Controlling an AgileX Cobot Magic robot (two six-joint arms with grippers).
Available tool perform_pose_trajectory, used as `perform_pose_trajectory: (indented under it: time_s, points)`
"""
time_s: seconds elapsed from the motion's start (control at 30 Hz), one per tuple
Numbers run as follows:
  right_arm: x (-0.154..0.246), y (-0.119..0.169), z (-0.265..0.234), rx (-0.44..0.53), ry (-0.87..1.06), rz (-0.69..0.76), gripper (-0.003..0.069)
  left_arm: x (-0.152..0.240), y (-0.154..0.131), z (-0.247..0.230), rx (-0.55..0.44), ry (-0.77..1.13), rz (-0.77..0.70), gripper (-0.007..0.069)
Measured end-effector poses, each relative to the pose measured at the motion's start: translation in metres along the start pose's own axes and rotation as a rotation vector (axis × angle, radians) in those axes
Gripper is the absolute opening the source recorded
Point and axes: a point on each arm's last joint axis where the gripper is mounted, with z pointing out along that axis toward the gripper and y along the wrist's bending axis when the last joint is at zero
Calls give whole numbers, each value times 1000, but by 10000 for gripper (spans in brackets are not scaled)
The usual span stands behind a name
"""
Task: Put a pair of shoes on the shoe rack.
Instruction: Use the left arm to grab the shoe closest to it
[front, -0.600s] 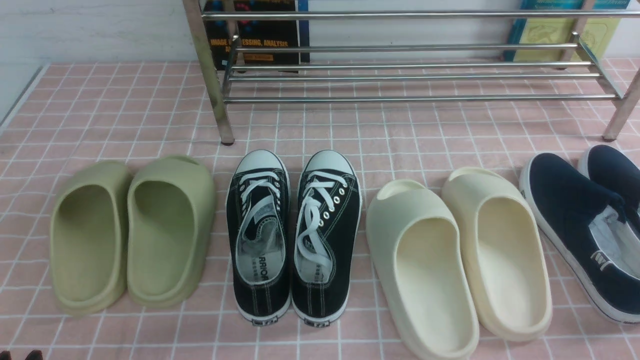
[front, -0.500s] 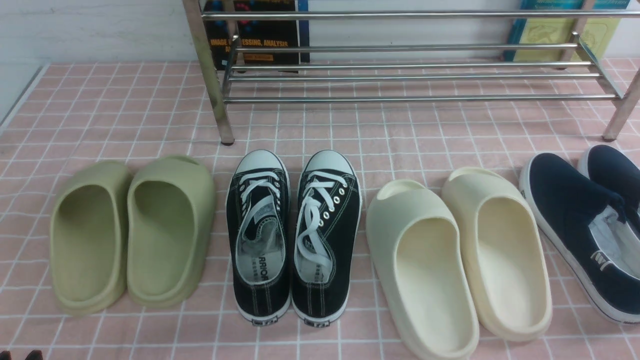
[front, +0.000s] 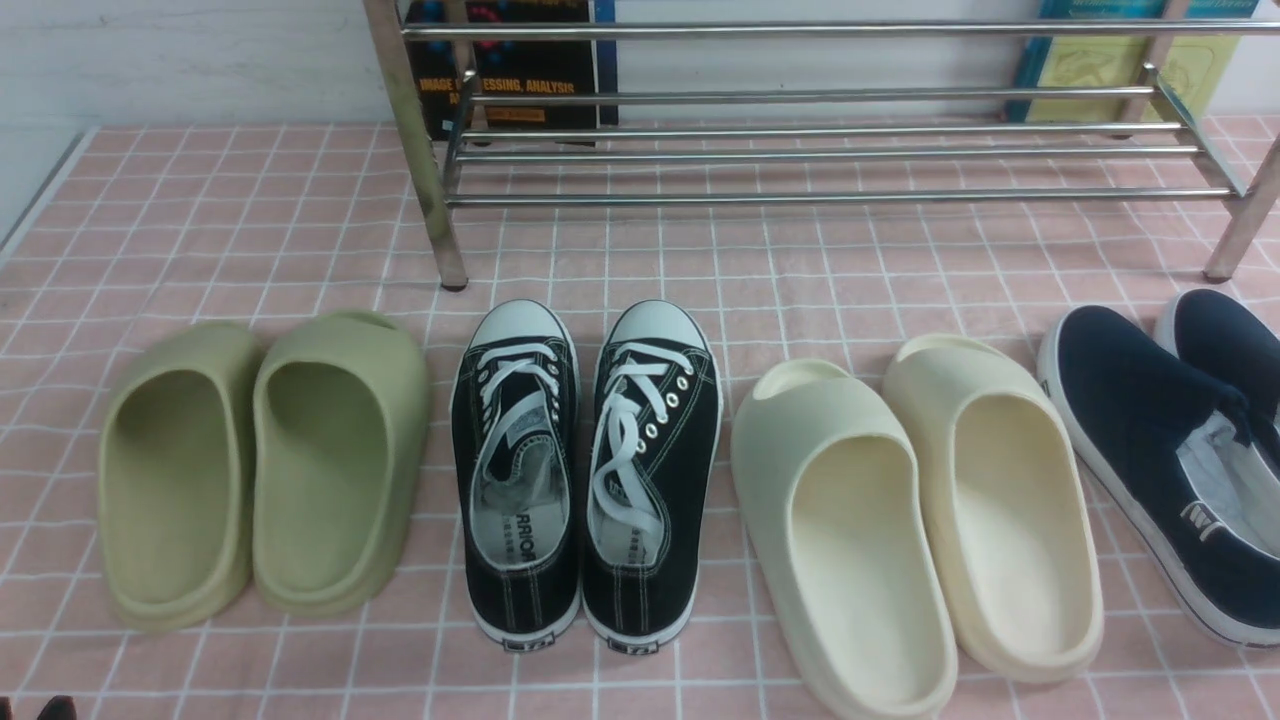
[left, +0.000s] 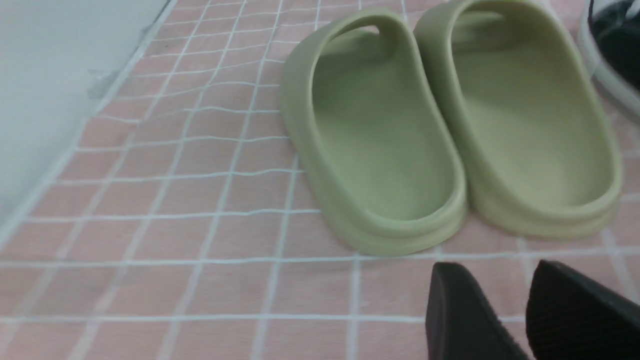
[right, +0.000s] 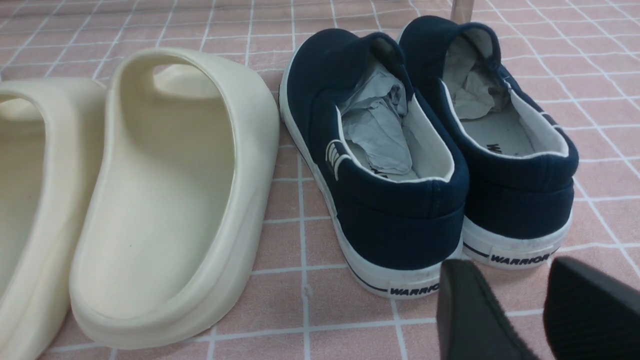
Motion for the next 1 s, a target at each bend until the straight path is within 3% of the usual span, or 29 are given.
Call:
perform_pose_trajectory:
  time_s: [0.07,0.13,0.23,0.3,0.67,1.0]
  points:
    - [0,0,0,0,0,0,243,-1,-2,0,19,-15,-110,240]
    - [0,0,0,0,0,0,243,-5,-6,0,75,-45,-428,240]
    - [0,0,0,0,0,0,243,-7,-8,-1,117,-46,-699,240]
    - [0,0,0,0,0,0,243,-8,-9,-1,130,-50,-795,240]
    - [0,0,0,0,0,0,243,-18,-7,-2,161,-152,-927,240]
    - [0,0,0,0,0,0,243,-30,-6,-7,178,-190,-922,237]
